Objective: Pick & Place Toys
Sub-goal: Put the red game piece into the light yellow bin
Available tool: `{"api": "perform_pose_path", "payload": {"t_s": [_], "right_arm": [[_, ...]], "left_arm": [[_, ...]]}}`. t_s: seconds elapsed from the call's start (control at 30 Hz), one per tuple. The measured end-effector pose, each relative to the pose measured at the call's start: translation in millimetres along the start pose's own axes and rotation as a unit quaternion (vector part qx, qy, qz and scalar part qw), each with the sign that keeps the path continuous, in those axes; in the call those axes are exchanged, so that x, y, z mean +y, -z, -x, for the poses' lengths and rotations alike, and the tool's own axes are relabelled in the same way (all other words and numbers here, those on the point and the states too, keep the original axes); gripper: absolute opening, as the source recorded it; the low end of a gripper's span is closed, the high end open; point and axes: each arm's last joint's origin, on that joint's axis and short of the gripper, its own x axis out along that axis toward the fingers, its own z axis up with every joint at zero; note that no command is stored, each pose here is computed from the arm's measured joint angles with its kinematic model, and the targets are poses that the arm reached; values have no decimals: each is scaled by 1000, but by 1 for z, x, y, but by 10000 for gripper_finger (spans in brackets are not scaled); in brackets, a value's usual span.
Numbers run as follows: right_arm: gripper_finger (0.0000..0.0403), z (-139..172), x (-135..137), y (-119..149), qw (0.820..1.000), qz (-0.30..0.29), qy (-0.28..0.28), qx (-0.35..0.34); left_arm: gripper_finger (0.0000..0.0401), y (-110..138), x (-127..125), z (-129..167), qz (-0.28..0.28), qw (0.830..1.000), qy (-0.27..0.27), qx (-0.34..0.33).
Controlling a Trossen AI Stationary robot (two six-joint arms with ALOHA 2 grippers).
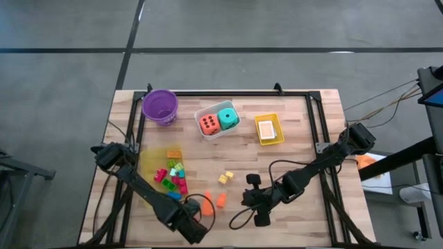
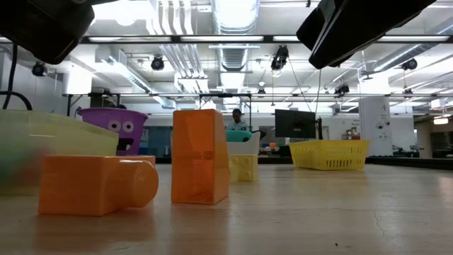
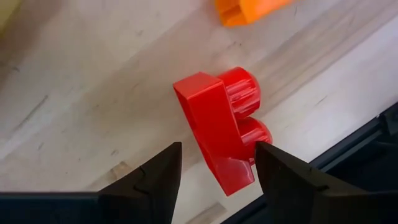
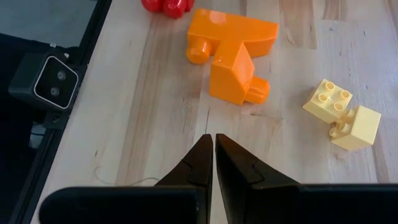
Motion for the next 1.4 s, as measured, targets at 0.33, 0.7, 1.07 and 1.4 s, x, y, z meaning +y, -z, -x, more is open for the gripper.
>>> {"api": "perform_pose_path", "payload": {"t_s": [0.33,0.7,1.07,1.4], "right_arm": [[19,0,0,0,1000,0,0,0],[19,0,0,0,1000,0,0,0],[19,0,0,0,1000,0,0,0],[19,0,0,0,1000,0,0,0]], "left_arm": [[199,-3,0,0,11,1000,0,-3],[200,-3,-1,2,-1,1000,7,-3],[236,-3,-5,3,-31,999,26,2],[195,-14,-7,6,15,999,35,0]]}}
